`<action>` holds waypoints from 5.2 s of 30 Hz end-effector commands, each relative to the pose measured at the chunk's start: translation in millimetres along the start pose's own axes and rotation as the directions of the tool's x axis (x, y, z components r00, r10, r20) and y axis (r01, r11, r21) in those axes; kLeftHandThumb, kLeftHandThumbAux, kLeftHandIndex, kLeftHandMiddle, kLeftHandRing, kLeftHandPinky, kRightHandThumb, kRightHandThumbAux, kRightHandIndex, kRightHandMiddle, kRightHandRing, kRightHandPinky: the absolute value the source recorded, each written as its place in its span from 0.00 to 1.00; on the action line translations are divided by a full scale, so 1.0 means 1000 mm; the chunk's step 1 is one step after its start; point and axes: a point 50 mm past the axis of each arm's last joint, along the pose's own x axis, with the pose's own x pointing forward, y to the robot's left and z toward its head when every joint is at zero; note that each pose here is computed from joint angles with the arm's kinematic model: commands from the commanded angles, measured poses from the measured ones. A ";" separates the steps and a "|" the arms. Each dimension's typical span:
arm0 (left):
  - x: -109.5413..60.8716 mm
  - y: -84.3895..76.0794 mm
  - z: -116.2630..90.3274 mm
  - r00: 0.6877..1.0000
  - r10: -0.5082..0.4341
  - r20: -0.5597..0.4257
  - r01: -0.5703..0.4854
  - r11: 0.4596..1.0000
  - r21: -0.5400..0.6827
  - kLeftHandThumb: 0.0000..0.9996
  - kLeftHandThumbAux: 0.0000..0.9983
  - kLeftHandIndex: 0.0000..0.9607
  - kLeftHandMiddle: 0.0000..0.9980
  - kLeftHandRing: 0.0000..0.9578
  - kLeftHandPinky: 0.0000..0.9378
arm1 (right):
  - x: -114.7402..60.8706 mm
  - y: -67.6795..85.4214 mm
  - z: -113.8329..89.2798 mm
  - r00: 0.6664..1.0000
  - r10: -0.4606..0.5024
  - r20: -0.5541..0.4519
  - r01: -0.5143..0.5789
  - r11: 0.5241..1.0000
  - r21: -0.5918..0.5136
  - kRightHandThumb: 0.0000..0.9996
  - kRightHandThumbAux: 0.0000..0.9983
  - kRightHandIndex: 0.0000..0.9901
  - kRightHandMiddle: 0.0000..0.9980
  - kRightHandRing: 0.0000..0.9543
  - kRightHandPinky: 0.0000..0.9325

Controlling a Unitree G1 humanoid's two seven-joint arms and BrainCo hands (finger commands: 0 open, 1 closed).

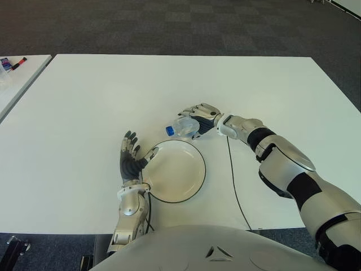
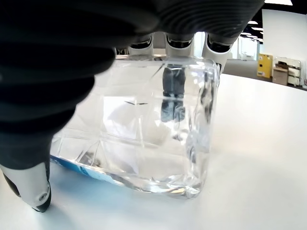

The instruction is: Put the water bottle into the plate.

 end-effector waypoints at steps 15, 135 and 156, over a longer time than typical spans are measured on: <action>-0.011 -0.030 -0.003 0.999 0.016 -0.038 -0.021 0.992 -0.122 0.00 0.99 0.10 0.12 0.11 0.14 | -0.009 0.045 0.015 0.961 0.271 0.049 -0.270 0.963 -0.018 0.63 0.59 0.10 0.22 0.29 0.38; -0.008 -0.019 -0.003 0.999 0.040 -0.016 -0.042 0.991 -0.128 0.00 0.98 0.12 0.13 0.12 0.14 | 0.012 0.025 0.008 0.946 0.278 -0.169 -0.214 0.922 0.322 0.96 0.65 0.41 0.53 0.51 0.07; -0.004 -0.016 -0.006 0.999 0.038 -0.023 -0.040 0.990 -0.134 0.00 1.00 0.12 0.14 0.12 0.15 | 0.007 -0.024 -0.014 0.985 0.129 -0.110 -0.076 0.916 0.393 0.96 0.65 0.41 0.52 0.51 0.13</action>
